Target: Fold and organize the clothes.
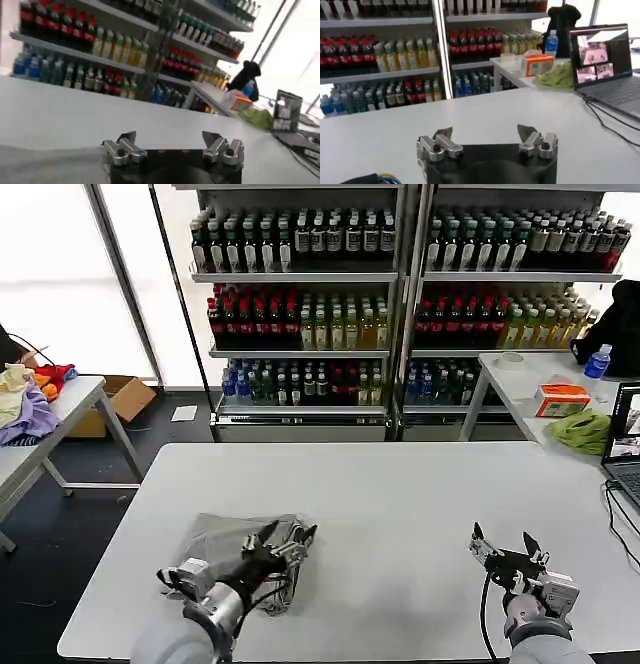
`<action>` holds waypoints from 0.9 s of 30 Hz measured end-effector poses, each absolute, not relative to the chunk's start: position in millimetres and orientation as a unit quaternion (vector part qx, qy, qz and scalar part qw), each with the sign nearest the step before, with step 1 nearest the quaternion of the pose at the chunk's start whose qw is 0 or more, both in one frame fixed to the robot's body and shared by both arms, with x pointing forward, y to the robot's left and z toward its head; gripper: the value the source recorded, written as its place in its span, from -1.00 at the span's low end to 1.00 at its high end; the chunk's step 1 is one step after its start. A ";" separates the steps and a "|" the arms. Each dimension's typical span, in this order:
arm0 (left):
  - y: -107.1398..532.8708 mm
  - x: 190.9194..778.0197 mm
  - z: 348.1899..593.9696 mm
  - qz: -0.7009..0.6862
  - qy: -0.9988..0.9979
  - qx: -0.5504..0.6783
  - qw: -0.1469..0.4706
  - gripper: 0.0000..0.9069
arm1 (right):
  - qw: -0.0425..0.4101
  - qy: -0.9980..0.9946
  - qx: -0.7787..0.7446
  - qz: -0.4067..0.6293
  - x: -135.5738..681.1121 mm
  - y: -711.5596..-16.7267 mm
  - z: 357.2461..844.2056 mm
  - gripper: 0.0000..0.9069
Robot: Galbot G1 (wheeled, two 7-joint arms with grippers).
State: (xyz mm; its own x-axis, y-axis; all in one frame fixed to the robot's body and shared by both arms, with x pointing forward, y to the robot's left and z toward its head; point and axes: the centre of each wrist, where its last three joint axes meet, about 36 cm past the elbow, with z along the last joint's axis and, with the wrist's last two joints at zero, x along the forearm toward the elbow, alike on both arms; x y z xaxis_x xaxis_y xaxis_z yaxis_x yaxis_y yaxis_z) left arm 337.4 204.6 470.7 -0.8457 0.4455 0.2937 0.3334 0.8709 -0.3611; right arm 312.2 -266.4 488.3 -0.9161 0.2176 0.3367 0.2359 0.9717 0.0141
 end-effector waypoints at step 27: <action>319.4 354.9 428.6 0.070 -0.975 -0.054 0.203 1.00 | 0.167 -0.982 -0.082 -0.040 330.5 -245.1 481.2 1.00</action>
State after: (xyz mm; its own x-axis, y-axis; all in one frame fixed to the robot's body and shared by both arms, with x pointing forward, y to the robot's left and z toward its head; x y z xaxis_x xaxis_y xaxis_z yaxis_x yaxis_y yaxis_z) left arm 354.9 319.4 428.6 -0.9114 0.1331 0.3894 0.0763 0.9845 -0.1579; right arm 330.5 -245.1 481.2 -0.9309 0.1468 0.3345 0.1735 0.9835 0.0512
